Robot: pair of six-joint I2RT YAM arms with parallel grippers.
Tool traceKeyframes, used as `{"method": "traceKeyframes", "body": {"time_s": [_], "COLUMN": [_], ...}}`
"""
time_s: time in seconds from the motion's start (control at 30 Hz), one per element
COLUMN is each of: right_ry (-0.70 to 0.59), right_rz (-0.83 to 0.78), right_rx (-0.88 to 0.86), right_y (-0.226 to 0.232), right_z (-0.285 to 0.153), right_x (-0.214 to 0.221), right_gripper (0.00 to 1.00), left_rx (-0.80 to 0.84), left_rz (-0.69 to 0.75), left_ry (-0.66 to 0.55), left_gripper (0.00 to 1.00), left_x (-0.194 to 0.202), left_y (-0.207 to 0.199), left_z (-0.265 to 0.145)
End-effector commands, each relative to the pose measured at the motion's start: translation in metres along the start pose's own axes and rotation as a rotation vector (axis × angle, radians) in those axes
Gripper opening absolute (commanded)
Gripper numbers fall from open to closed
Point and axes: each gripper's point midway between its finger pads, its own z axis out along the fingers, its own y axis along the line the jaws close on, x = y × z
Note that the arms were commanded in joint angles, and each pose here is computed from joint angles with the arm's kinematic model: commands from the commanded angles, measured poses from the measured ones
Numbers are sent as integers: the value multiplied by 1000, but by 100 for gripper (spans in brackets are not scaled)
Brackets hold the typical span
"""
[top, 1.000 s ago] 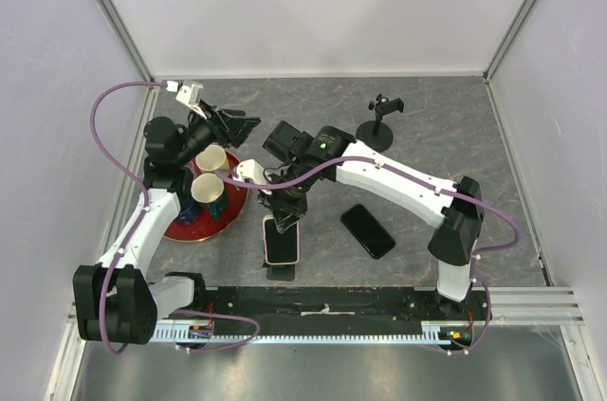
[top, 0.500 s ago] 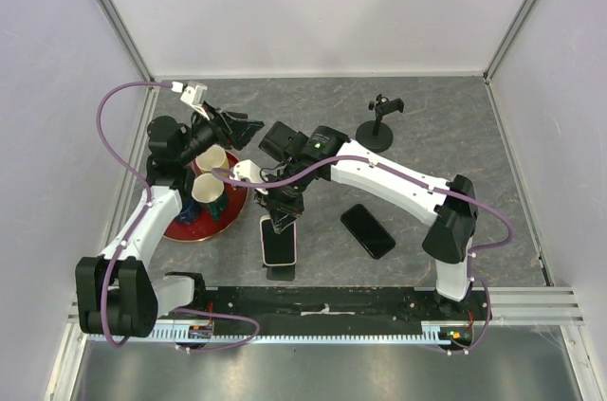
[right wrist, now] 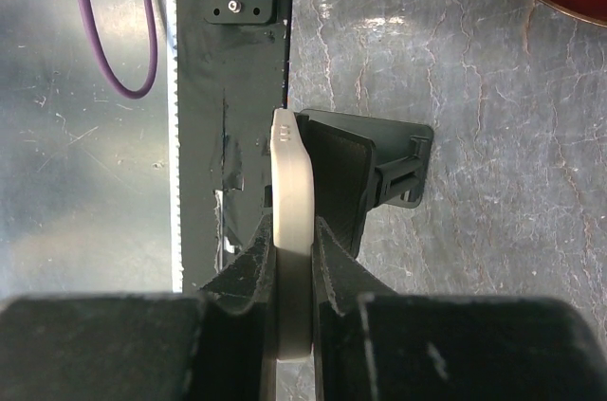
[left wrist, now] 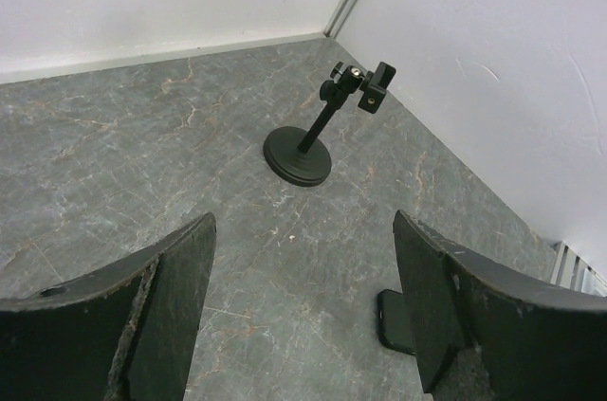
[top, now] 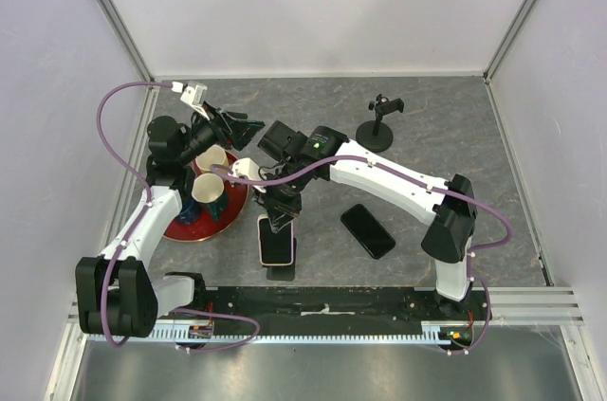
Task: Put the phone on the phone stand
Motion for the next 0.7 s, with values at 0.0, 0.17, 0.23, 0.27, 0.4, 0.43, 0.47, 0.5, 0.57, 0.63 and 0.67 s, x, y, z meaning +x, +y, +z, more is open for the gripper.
{"method": "traceKeyframes", "body": {"time_s": [0.0, 0.17, 0.23, 0.27, 0.4, 0.43, 0.47, 0.5, 0.57, 0.63, 0.67], "right_ry": [-69, -59, -49, -48, -40, -38, -39, -36, -38, -37, -41], "right_rz": [-22, -8, -2, -3, 10, 11, 13, 16, 23, 29, 31], "right_rx": [-7, -1, -4, -6, -14, -20, -19, -21, -18, -19, -19], "right_y": [2, 1, 0, 1, 1, 1, 0, 1, -1, -1, 0], "right_z": [-4, -3, -1, 0, 0, 1, 1, 1, 0, -1, -3], "right_x": [-19, -14, -10, -9, -2, -1, 0, 2, 3, 4, 5], "right_gripper": [0, 0, 0, 0, 0, 0, 0, 0, 0, 0, 0], "left_rx": [24, 25, 25, 26, 26, 28, 26, 26, 28, 28, 28], "left_rz": [19, 18, 20, 18, 18, 19, 18, 16, 15, 15, 14], "left_ry": [-24, -23, -24, -22, -22, -21, -22, -22, -21, -20, -19], "left_gripper": [82, 82, 82, 82, 82, 82, 82, 82, 82, 82, 82], "left_x": [-11, -10, -11, -10, -10, -10, -11, -10, -10, -10, -10], "left_y": [-4, -4, -4, -4, -4, -4, -4, -4, -4, -4, -4], "left_z": [1, 1, 1, 1, 2, 1, 2, 2, 2, 2, 2]}}
